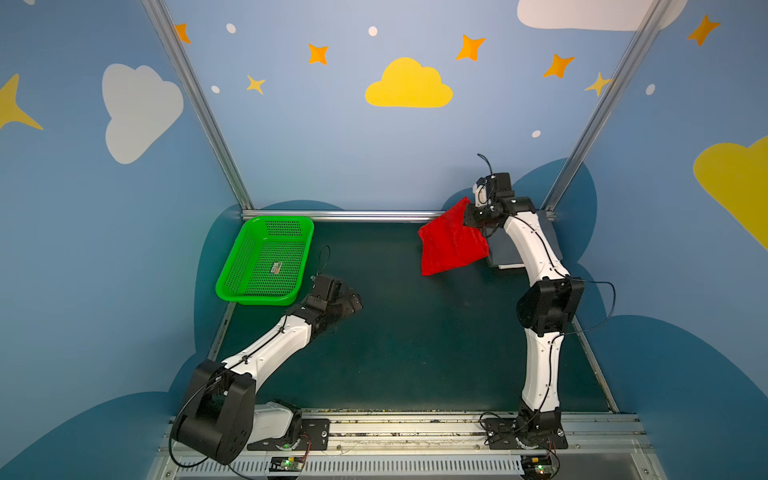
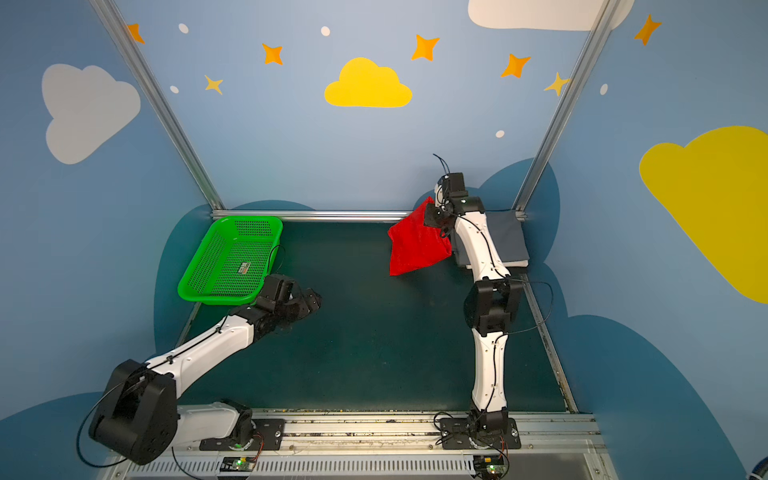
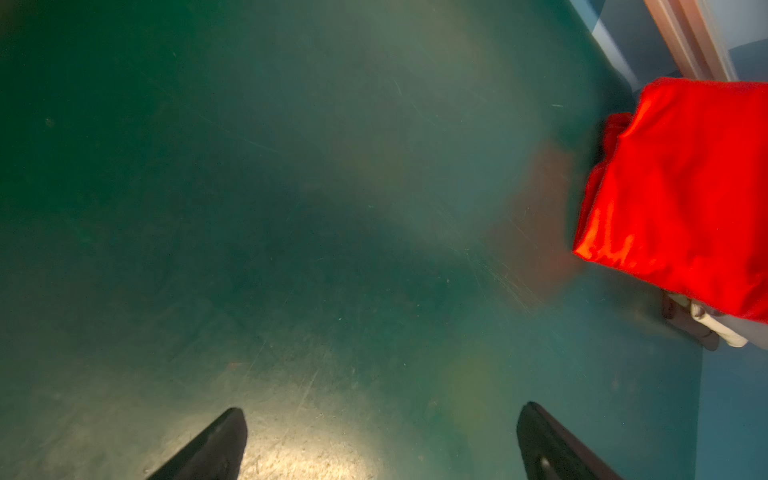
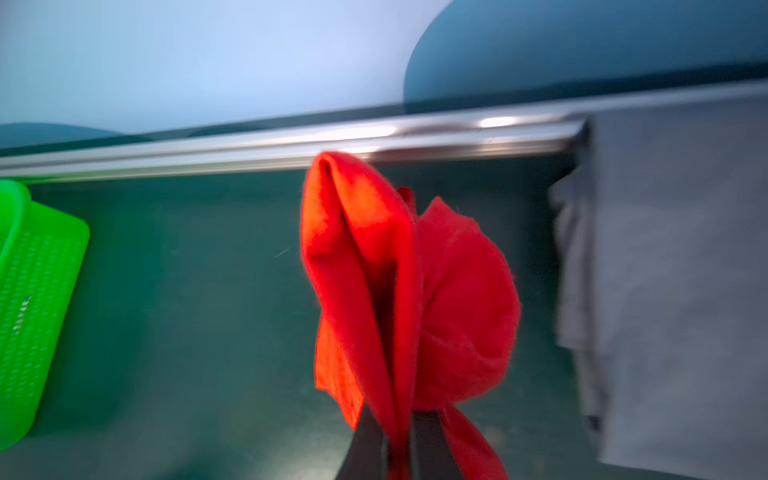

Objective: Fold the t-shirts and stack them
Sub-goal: 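Carry the folded red shirt with the right gripper onto the grey stack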

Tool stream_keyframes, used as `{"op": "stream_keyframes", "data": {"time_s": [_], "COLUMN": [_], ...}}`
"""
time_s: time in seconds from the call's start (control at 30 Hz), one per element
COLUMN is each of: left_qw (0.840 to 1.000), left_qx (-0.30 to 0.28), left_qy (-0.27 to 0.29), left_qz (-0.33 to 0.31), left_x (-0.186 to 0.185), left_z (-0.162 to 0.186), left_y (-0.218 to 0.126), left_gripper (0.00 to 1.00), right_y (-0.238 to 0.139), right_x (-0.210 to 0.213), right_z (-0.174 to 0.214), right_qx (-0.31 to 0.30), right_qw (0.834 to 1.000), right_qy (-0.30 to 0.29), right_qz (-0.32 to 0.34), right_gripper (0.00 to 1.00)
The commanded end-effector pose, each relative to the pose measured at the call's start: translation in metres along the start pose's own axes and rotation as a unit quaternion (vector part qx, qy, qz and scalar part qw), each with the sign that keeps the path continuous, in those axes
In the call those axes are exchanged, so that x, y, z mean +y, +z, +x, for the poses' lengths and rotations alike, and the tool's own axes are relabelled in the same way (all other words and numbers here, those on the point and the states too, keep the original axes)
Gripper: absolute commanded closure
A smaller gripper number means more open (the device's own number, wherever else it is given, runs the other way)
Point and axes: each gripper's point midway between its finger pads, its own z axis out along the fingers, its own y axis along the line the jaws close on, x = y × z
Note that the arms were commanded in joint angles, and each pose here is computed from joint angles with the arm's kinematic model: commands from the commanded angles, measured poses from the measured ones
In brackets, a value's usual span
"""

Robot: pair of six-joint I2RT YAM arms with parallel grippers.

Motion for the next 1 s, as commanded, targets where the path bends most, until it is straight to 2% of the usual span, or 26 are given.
{"op": "stream_keyframes", "data": {"time_s": [0.0, 0.13, 0.33, 0.47, 0.6, 0.77, 0.97], "left_qw": [1.000, 1.000, 1.000, 1.000, 0.999, 0.999, 0.997], "left_qx": [-0.001, 0.005, 0.013, 0.023, 0.034, 0.044, 0.063], "left_qy": [0.007, 0.008, 0.010, 0.012, 0.018, 0.029, 0.044], "left_qz": [0.003, 0.005, -0.002, -0.002, 0.001, 0.001, -0.005], "left_x": [-0.006, -0.010, -0.012, -0.018, -0.028, -0.044, -0.059], "left_z": [-0.005, -0.005, -0.006, -0.007, -0.007, -0.007, -0.004], "left_y": [0.000, 0.002, 0.007, 0.013, 0.020, 0.032, 0.042], "left_gripper": [0.00, 0.00, 0.00, 0.00, 0.00, 0.00, 0.00], "right_y": [-0.016, -0.031, -0.063, -0.078, -0.086, -0.081, -0.049], "right_x": [-0.027, -0.060, -0.119, -0.162, -0.199, -0.231, -0.268], "right_z": [-0.027, -0.049, -0.079, -0.084, -0.081, -0.076, -0.060], "right_qx": [-0.034, -0.062, -0.119, -0.138, -0.142, -0.144, -0.130], "right_qw": [0.999, 0.997, 0.991, 0.985, 0.980, 0.976, 0.970], "right_qy": [-0.023, -0.012, 0.049, 0.097, 0.122, 0.140, 0.157], "right_qz": [0.027, 0.042, 0.038, 0.037, 0.067, 0.085, 0.129], "right_gripper": [1.00, 1.00, 1.00, 1.00, 1.00, 1.00, 1.00]}}
